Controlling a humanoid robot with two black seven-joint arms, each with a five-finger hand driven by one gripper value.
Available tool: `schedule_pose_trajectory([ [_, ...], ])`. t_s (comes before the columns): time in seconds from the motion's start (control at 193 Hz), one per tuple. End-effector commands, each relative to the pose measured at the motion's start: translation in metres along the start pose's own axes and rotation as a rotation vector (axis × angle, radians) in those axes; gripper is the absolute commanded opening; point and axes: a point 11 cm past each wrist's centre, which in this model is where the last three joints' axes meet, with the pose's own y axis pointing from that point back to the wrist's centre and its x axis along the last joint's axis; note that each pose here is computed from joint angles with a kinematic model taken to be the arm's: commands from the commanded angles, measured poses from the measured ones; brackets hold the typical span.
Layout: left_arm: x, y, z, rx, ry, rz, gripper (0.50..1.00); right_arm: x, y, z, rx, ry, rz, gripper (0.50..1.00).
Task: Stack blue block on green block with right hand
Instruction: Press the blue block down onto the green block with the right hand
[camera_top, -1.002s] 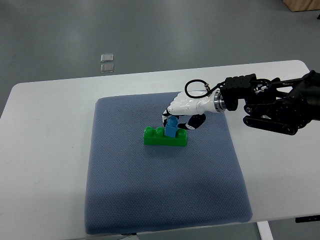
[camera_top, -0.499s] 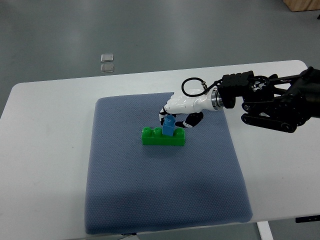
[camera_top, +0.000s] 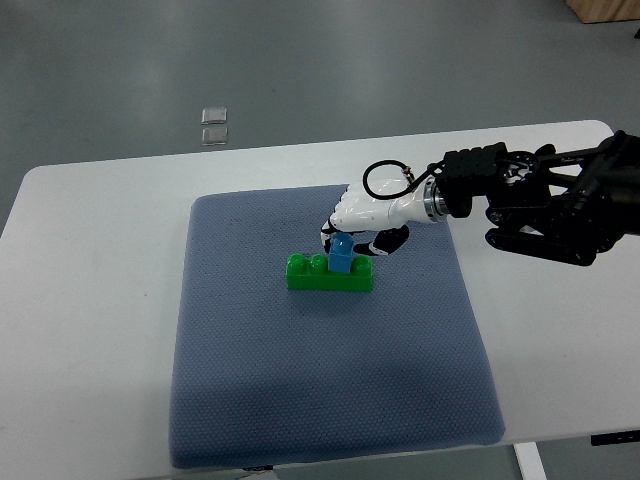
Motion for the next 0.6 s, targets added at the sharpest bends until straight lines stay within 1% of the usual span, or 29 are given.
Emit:
schedule_pose_trajectory([
  [0.0, 0.0, 0.0, 0.0, 0.0, 0.0, 0.0, 1.0, 0.002, 0.001, 0.0, 0.0, 0.024, 0.009, 0.537],
  [0.317, 0.0, 0.0, 0.0, 0.0, -0.001, 0.0, 1.0, 0.002, 0.0, -0.003, 0.013, 0.06, 0.02, 0.535],
  [0.597, 0.0, 0.0, 0.0, 0.0, 0.0, 0.0, 1.0, -0.008, -0.002, -0.01, 0.037, 0.092, 0.0, 0.535],
])
